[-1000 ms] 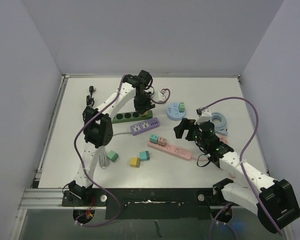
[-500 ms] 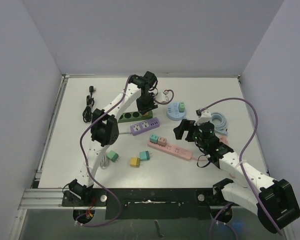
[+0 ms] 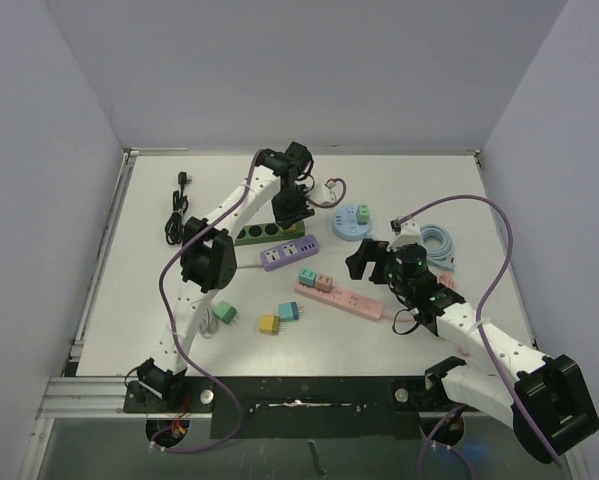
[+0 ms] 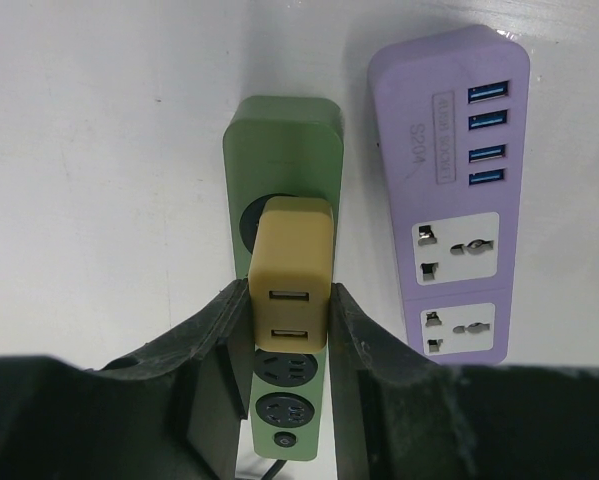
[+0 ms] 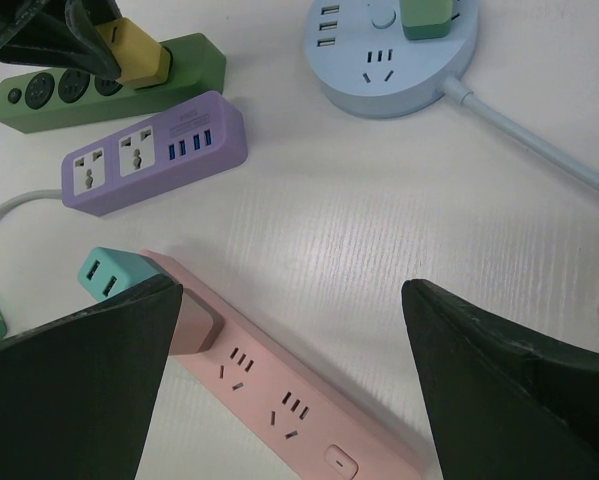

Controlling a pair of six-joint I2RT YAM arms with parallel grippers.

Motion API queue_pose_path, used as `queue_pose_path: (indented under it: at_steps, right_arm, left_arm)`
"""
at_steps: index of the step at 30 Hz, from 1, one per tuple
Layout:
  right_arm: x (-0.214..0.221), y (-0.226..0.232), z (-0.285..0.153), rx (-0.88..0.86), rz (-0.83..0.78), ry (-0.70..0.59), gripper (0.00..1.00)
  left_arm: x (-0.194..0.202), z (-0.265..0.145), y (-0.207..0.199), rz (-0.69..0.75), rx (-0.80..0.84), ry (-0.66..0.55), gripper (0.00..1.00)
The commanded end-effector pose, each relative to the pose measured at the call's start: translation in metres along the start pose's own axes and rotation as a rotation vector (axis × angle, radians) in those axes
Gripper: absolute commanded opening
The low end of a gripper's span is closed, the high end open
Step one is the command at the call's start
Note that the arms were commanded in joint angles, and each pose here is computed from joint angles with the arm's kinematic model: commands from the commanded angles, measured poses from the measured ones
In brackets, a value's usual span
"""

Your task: Insert the plug

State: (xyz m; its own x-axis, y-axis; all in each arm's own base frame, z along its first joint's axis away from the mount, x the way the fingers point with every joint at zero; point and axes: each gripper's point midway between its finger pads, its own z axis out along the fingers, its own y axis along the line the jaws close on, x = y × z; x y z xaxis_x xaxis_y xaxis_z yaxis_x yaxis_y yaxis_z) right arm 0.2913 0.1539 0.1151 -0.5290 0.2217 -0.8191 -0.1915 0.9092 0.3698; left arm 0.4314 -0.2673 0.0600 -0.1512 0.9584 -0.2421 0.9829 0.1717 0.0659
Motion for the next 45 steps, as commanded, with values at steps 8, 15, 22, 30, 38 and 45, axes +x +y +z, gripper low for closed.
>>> queue_pose_path:
  at_steps: [8,15,22,30,38,45]
  right_arm:
    - [-0.019,0.005,-0.004,-0.009,0.021,-0.06,0.97]
    - [-0.025,0.008,-0.005,-0.012,0.03,-0.069,0.97]
    - [-0.031,0.012,-0.006,-0.023,0.026,-0.07,0.98]
    - [-0.038,0.015,-0.013,-0.027,0.047,-0.096,0.98]
    - [-0.032,0.009,-0.014,0.003,0.078,-0.08,0.98]
    - [-0.03,0.001,-0.011,0.065,0.135,-0.039,1.0]
  left_arm:
    - [0.07,0.155,-0.048,0.037,0.244,0.236,0.0]
    - [0.017,0.09,-0.016,-0.002,0.123,0.017,0.04]
    - [-0.053,-0.033,0.029,-0.01,-0.114,-0.325,0.52]
    - [-0.057,-0.122,0.045,-0.062,-0.198,-0.535,0.7]
    - [0.006,-0.183,0.096,-0.472,-0.539,-0.857,0.71]
    - [0.102,-0.184,0.123,-1.115,-0.692,-0.968,0.72]
